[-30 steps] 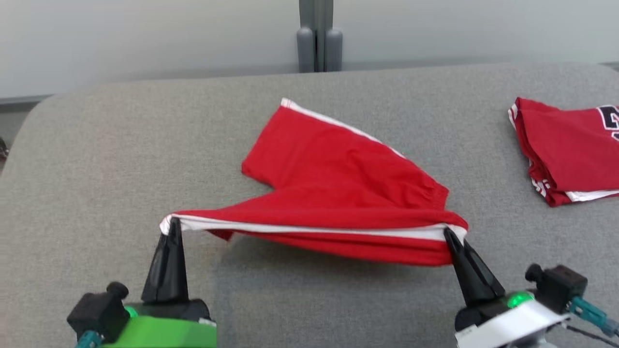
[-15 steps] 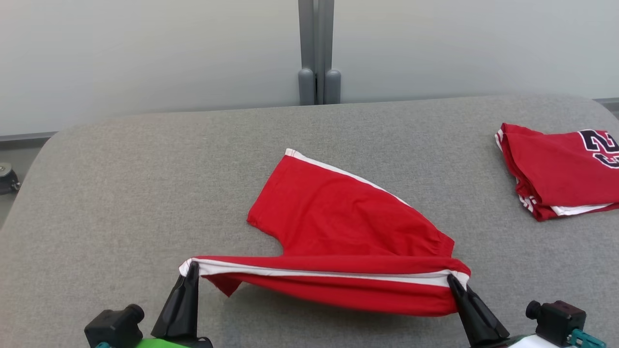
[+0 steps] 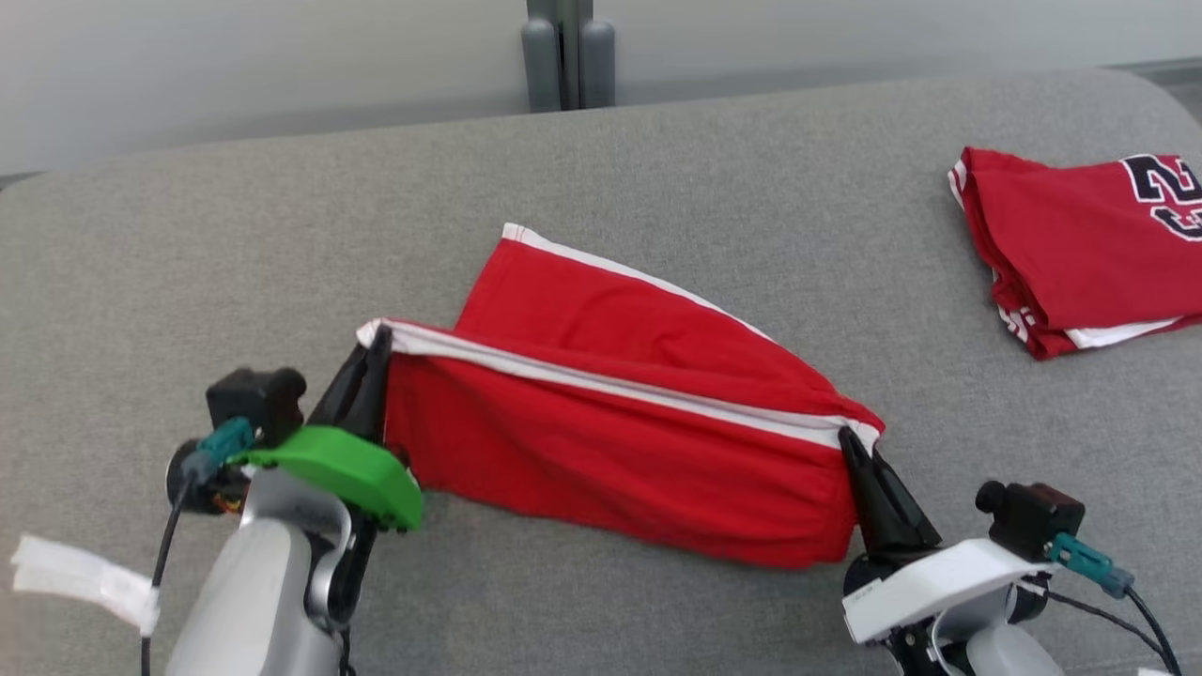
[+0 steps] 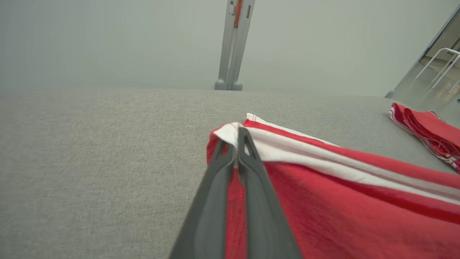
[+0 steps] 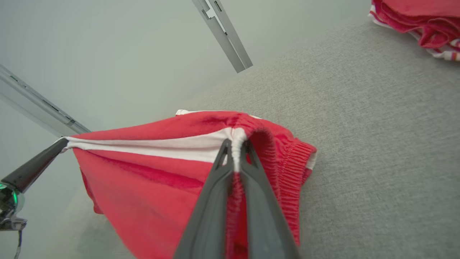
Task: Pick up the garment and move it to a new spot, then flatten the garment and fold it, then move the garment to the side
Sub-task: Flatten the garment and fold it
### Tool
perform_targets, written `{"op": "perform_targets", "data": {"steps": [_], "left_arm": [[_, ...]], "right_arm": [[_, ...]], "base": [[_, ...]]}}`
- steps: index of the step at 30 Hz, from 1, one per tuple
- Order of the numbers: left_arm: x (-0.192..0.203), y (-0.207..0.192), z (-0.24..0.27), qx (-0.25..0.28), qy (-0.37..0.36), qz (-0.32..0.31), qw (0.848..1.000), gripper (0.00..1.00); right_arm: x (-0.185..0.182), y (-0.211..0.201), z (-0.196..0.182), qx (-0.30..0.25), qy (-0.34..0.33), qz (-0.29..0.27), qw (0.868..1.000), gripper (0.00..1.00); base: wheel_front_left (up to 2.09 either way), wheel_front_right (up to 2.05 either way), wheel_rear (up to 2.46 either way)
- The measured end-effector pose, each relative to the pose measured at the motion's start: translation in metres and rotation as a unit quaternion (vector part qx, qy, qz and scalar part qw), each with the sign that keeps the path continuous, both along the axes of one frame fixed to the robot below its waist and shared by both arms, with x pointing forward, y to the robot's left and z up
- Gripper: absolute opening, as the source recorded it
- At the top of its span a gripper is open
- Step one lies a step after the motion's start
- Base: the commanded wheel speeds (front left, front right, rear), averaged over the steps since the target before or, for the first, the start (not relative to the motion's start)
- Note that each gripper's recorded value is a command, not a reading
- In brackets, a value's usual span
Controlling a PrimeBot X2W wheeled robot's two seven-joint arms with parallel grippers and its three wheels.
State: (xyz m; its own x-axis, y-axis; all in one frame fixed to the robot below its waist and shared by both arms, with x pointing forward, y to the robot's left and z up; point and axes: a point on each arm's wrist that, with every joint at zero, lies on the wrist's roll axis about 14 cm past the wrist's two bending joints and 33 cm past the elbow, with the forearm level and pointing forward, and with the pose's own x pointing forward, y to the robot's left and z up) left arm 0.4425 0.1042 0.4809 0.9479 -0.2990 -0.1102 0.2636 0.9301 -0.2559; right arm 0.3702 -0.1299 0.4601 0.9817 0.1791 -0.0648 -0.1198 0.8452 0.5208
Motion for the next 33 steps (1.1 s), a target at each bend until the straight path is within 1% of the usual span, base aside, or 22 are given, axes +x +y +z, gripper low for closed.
{"op": "perform_targets", "data": {"steps": [5, 10, 14, 21, 30, 31, 32, 33], "left_arm": [[0.043, -0.022, -0.026, 0.025, 0.033, -0.028, 0.999, 0.0], [0.066, -0.04, -0.056, 0.041, 0.069, -0.05, 0.996, 0.0], [0.079, -0.055, -0.071, 0.054, 0.087, -0.07, 0.992, 0.0], [0.099, -0.079, -0.076, 0.069, 0.088, -0.098, 0.989, 0.0], [0.108, -0.09, -0.079, 0.08, 0.092, -0.106, 0.987, 0.0], [0.109, -0.089, -0.079, 0.082, 0.09, -0.104, 0.987, 0.19], [0.109, -0.089, -0.077, 0.081, 0.086, -0.103, 0.988, 0.64], [0.11, -0.089, -0.075, 0.08, 0.081, -0.1, 0.988, 0.98]], "right_arm": [[0.021, -0.007, -0.022, -0.006, 0.026, -0.023, 0.999, 0.0], [0.03, -0.015, -0.04, -0.011, 0.048, -0.038, 0.998, 0.0], [0.031, -0.023, -0.05, -0.017, 0.063, -0.051, 0.997, 0.0], [0.036, -0.031, -0.052, -0.005, 0.066, -0.065, 0.996, 0.0], [0.037, -0.032, -0.049, 0.002, 0.063, -0.068, 0.996, 0.0], [0.037, -0.032, -0.048, 0.002, 0.062, -0.068, 0.996, 0.0], [0.037, -0.033, -0.048, 0.002, 0.062, -0.068, 0.996, 0.0], [0.038, -0.033, -0.047, 0.003, 0.06, -0.07, 0.996, 0.13]], "base": [[0.0, 0.0, 0.0], [0.0, 0.0, 0.0], [0.0, 0.0, 0.0], [0.0, 0.0, 0.0], [0.0, 0.0, 0.0], [0.0, 0.0, 0.0], [0.0, 0.0, 0.0], [0.0, 0.0, 0.0]]}}
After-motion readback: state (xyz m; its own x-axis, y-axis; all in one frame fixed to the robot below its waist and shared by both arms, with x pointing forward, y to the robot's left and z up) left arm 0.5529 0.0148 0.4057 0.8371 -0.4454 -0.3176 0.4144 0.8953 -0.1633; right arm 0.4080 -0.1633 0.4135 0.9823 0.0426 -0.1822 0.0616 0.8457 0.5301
